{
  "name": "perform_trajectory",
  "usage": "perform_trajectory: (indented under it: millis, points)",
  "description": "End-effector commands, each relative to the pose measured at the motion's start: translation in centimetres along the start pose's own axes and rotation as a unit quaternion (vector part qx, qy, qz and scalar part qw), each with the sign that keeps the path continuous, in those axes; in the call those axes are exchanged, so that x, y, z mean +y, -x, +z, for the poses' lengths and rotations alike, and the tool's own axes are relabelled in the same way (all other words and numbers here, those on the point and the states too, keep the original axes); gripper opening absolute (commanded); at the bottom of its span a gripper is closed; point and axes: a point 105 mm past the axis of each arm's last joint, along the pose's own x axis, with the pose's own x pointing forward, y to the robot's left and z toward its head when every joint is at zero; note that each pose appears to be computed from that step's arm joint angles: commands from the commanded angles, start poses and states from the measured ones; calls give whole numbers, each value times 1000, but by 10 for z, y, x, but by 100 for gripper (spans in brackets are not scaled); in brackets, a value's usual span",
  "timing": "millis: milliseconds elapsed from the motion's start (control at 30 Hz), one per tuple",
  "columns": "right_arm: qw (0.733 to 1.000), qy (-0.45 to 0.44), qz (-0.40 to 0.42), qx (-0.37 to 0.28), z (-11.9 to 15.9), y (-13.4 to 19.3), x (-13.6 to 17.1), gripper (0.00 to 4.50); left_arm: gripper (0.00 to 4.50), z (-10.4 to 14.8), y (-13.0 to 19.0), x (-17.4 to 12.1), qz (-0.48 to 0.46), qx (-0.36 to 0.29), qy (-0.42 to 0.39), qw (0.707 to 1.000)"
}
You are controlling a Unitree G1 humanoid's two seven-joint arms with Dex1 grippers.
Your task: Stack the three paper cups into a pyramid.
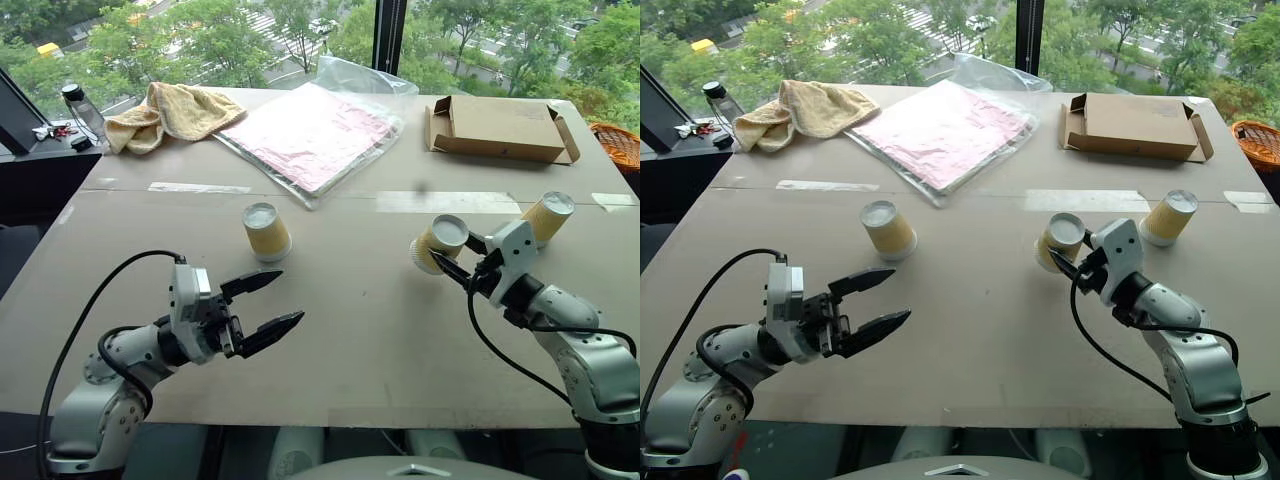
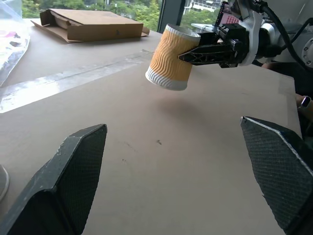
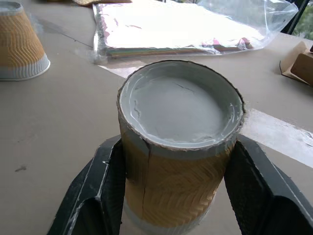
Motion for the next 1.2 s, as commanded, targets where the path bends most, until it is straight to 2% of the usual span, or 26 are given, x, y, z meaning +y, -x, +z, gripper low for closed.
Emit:
perform_trajectory:
  millis: [33,267,467,900,1200]
  points:
    - [999,20,44,-18,17,-11,15,209,450,5,10,-1,3,-8,-24,1000]
    - [988,50,144,-20,27,-35,44,209,450,1,29,-6,2,-2,8,1000]
    - [983,59,172,-16,27,-47,54,209,450,0,36,-8,4,-4,17,1000]
    - [990,59,122,40,-3,-38,25,209,450,-4,39,-13,1,-4,26,1000]
    - [986,55,155,10,10,-64,52,209,450,-4,36,-11,-5,-7,30,1000]
